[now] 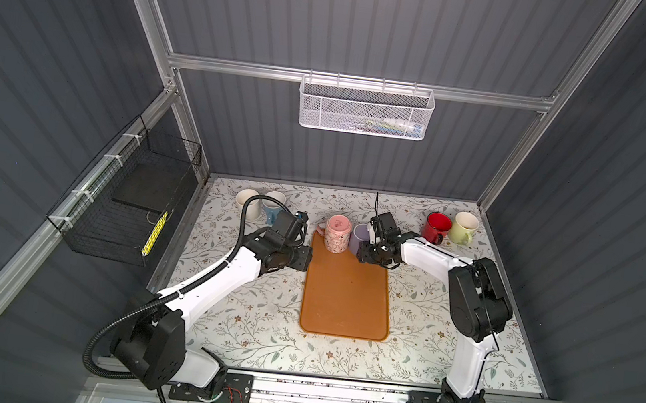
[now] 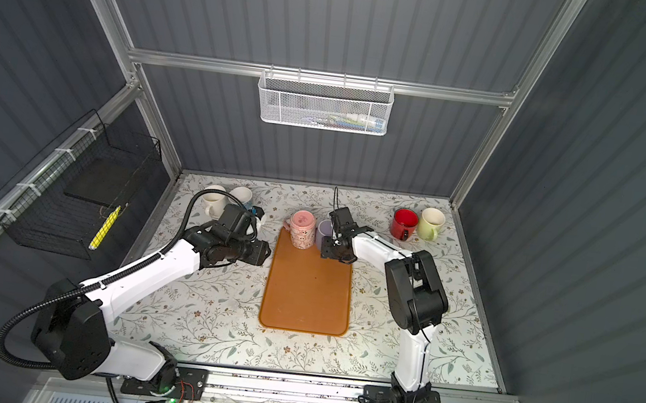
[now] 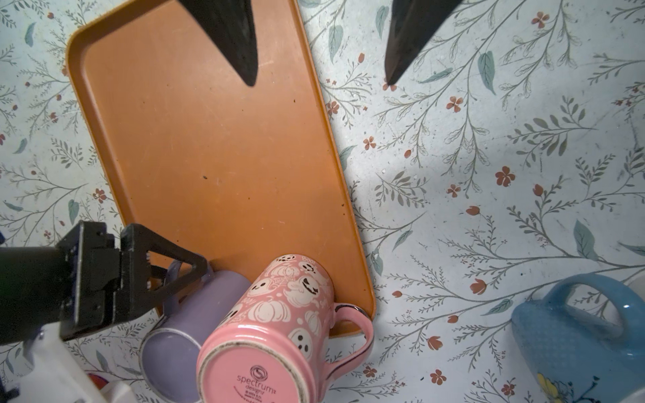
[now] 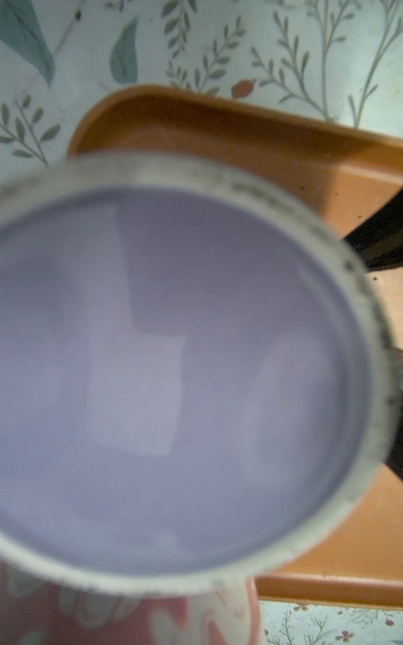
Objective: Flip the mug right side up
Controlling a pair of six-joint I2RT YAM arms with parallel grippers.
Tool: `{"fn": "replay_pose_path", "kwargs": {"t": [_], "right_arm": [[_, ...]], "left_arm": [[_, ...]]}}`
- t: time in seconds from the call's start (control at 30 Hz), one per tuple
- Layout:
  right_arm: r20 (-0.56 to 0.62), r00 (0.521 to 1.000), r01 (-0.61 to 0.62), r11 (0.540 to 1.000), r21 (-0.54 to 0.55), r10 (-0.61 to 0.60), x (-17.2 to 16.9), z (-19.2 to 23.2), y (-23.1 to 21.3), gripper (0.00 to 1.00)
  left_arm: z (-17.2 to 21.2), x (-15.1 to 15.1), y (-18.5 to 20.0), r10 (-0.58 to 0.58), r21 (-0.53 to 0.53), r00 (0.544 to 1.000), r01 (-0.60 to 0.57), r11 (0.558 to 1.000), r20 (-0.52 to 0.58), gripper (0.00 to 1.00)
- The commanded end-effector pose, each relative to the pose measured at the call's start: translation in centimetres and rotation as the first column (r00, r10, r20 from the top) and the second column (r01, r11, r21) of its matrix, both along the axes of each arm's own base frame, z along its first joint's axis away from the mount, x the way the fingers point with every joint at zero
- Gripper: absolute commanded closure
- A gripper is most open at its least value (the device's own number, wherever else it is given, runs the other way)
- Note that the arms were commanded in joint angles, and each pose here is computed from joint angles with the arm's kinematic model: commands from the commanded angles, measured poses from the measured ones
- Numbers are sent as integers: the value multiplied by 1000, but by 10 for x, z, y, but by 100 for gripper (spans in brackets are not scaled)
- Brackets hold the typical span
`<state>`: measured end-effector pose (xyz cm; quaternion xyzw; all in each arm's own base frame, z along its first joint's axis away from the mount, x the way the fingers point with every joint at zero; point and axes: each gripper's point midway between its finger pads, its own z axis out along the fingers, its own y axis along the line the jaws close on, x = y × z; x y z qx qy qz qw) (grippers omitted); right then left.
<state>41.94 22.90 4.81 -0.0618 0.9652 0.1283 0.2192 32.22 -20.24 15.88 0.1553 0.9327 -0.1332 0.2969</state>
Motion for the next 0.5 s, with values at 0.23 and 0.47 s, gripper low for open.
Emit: {"fn": "replay_pose_path", "kwargs": {"t": [0.23, 0.47], "right_arm": [[21, 1000, 9, 997, -75, -8, 10, -4, 0, 46], [-4, 1000, -18, 995, -99, 18, 7, -8, 1, 46]], "left_arm": [[1, -3, 2, -19, 24, 1000, 19, 1000, 1, 41], [2, -6, 6, -10, 34, 1000, 10, 999, 5, 41]]}}
